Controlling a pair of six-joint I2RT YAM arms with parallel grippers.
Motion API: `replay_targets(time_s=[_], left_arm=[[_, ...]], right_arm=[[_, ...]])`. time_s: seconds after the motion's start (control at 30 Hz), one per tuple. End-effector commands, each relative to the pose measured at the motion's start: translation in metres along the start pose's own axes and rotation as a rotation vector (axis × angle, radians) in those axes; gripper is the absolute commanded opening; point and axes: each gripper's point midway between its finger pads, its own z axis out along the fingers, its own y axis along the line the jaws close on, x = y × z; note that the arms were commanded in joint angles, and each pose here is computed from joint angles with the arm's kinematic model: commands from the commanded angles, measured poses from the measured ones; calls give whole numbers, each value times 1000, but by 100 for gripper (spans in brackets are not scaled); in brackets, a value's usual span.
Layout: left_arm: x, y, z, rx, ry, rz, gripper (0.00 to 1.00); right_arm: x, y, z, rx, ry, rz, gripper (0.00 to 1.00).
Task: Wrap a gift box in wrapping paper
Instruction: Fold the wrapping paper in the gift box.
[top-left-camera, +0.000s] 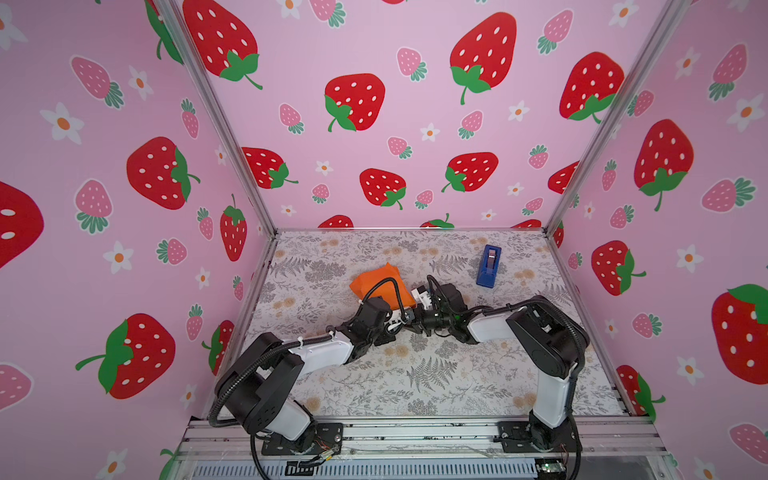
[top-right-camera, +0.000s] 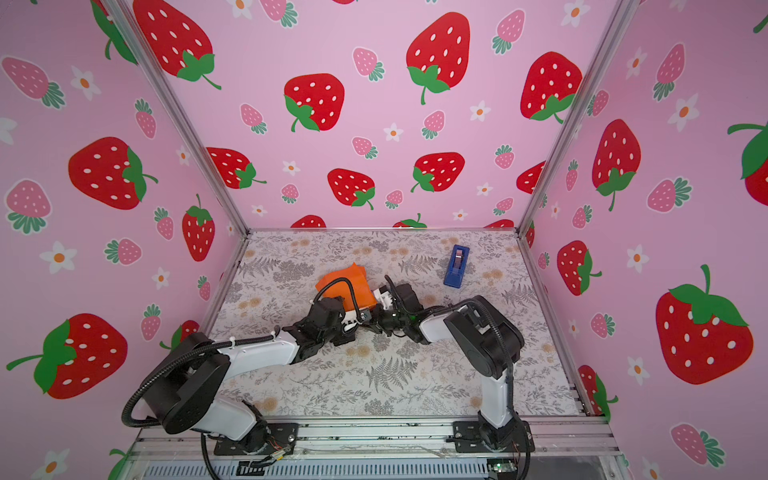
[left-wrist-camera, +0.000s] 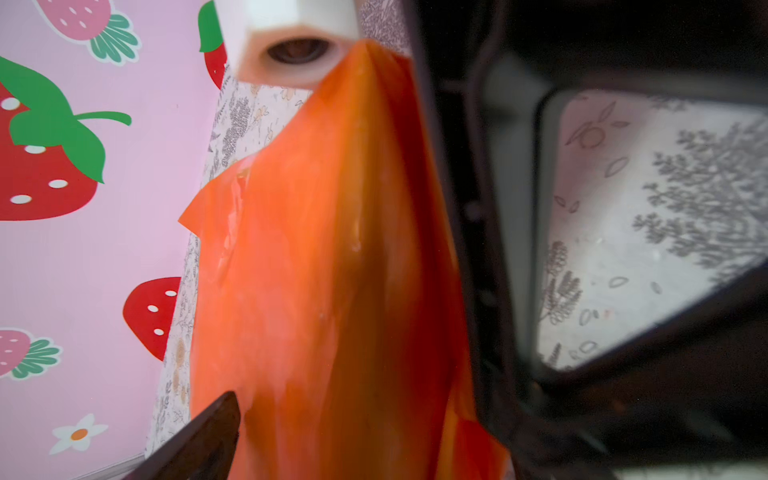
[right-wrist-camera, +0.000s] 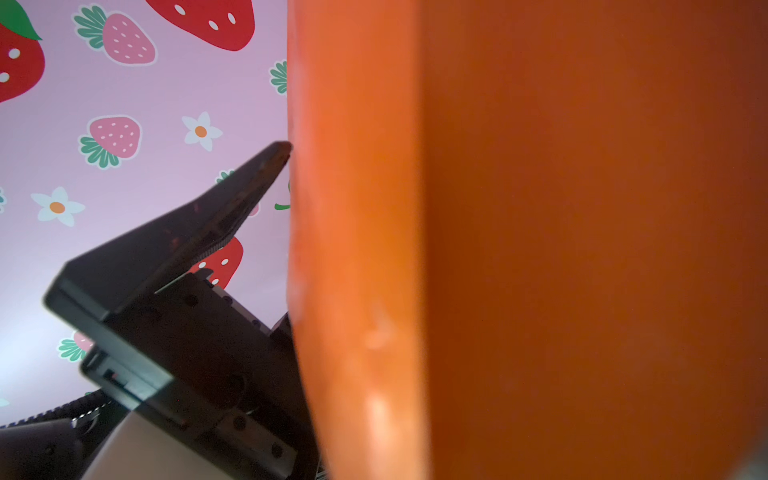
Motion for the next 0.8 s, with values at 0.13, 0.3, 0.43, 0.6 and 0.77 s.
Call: replay_targets(time_s=[0.13,0.3,0.43,0.6,0.77], left_arm=[[-6,18,9,-81,19,20,99],[-3,14,10,-63,32,16,99],[-1,11,10,-51,39,8,95],[-2,11,9,-43,38,-5,87],[-4,10,8,-18,39,-20,79]], right_arm=[[0,10,4,-33,5,-15,0],[0,9,2,-24,0,-22,21],[-3,3,-9,17,-31,-32,31],[-10,-12,-28,84,-81,-42,31],[-9,-24,-31,128,-74,-60,29]])
